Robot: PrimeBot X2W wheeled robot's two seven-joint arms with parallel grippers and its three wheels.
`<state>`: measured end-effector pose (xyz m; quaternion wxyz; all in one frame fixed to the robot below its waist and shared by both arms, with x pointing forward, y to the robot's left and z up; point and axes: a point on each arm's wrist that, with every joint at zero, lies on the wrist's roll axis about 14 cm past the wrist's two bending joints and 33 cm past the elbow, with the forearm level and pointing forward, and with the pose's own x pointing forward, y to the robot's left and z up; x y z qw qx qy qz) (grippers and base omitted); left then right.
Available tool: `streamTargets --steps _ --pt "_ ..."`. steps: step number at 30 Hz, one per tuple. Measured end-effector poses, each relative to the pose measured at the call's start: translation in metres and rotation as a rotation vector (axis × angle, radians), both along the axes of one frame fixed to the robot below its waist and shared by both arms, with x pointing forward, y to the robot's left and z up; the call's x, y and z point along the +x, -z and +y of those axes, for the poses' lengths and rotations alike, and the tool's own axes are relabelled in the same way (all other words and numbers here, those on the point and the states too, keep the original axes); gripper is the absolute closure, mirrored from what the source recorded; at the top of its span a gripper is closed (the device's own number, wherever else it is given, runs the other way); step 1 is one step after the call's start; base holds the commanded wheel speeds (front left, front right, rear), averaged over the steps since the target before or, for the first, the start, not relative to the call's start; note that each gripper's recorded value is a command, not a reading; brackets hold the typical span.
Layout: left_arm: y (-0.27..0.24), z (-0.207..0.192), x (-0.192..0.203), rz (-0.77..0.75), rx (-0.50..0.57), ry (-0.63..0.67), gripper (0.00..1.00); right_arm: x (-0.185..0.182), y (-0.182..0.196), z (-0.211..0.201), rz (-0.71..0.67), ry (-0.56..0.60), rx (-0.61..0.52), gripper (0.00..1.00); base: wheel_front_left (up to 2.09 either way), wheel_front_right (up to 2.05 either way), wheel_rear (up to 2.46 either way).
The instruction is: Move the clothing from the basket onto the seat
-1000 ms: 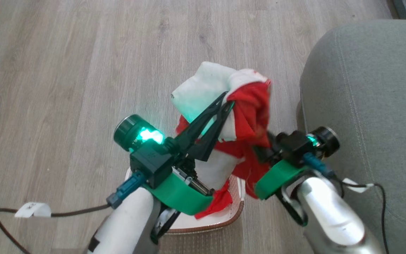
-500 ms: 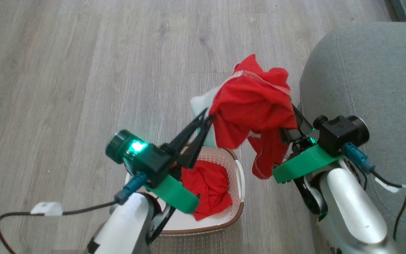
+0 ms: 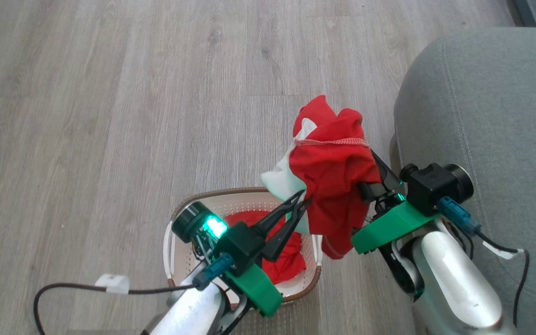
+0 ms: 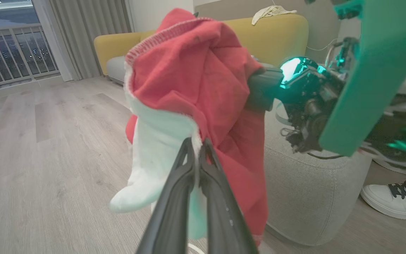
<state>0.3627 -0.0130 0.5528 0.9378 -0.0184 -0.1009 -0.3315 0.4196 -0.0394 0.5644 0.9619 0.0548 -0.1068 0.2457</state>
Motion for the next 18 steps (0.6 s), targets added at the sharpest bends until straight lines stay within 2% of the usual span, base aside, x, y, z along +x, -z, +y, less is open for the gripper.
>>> streamTargets --steps 1,2,3,4,5,6,18 --pt "0.001 0.000 0.000 0.004 0.002 0.000 1.00 0.000 0.000 0.000 0.001 0.000 0.000 1.00 0.00 0.00 0.00" --pt "0.002 0.000 0.000 0.006 0.003 -0.001 0.91 0.000 0.000 0.000 0.001 0.000 0.000 1.00 0.00 0.00 0.00" --pt "0.003 0.001 0.000 0.008 0.004 -0.002 0.65 0.000 0.000 0.000 0.001 0.001 0.000 1.00 0.00 0.00 0.00" --pt "0.003 0.001 0.000 0.008 0.004 -0.003 0.46 0.000 0.000 -0.001 0.001 0.003 0.000 1.00 0.00 0.00 0.00" --pt "0.003 0.001 0.001 0.008 0.004 -0.004 0.17 0.001 0.000 -0.002 0.000 0.006 0.002 1.00 0.00 0.00 0.00" --pt "0.003 0.002 0.001 0.008 0.004 -0.006 0.00 0.001 -0.001 -0.004 -0.001 0.012 0.004 1.00 0.00 0.00 0.00" --pt "0.017 0.020 0.002 0.070 -0.023 -0.065 0.00 0.003 0.000 -0.050 0.005 0.151 0.043 1.00 0.00 0.00 0.00"
